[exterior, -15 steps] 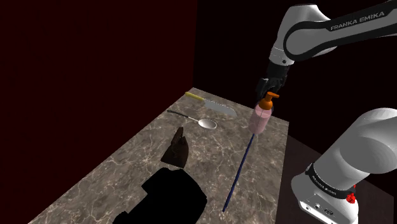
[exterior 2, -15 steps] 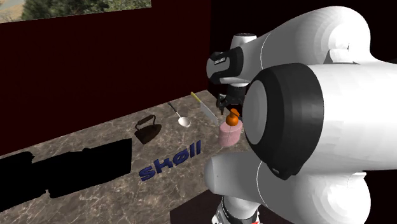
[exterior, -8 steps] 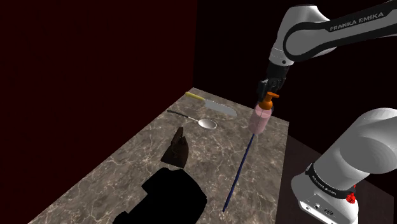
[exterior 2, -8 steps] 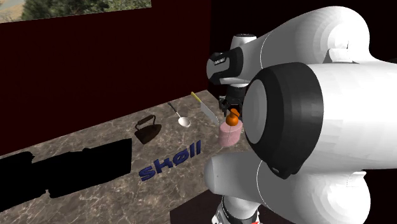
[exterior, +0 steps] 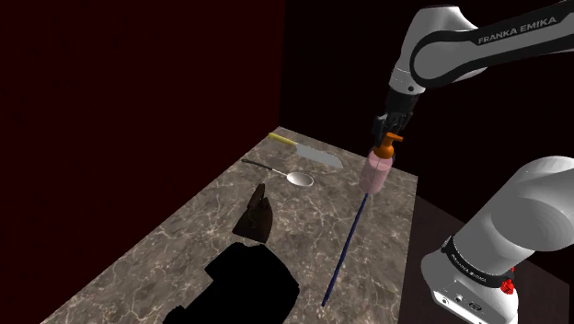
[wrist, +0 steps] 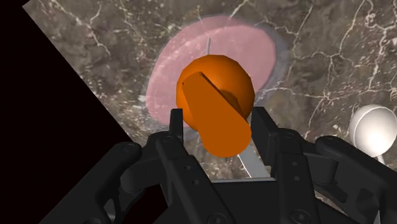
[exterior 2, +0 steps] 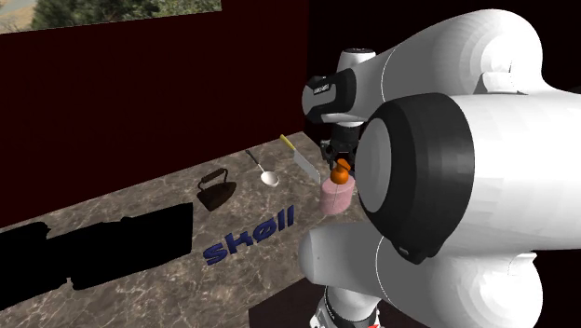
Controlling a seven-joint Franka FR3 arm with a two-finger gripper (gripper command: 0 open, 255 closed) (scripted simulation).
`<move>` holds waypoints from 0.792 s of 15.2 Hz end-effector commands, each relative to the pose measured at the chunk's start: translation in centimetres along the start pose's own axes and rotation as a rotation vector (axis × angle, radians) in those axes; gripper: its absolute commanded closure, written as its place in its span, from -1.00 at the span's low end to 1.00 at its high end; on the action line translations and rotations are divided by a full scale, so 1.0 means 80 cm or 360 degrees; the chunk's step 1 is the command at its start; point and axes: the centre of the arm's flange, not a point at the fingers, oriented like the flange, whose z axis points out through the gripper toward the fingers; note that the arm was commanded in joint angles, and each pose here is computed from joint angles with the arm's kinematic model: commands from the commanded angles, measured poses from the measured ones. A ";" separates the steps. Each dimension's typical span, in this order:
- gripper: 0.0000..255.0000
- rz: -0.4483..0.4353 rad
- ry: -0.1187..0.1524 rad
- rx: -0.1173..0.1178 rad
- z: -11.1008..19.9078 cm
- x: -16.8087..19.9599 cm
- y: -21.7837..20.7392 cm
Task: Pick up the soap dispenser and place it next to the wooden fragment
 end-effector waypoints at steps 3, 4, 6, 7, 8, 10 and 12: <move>1.00 0.0000 -0.0013 -0.0001 -0.010 -0.001 0.001; 1.00 0.0000 -0.0013 -0.0001 -0.016 -0.001 0.001; 1.00 0.0000 -0.0013 -0.0001 -0.029 -0.001 0.001; 1.00 0.0000 -0.0013 -0.0001 -0.036 -0.001 0.001; 1.00 0.0000 -0.0013 -0.0001 -0.043 -0.001 0.001; 1.00 0.0000 -0.0013 -0.0001 -0.056 -0.001 0.001; 1.00 0.0000 -0.0013 -0.0001 -0.069 -0.001 0.001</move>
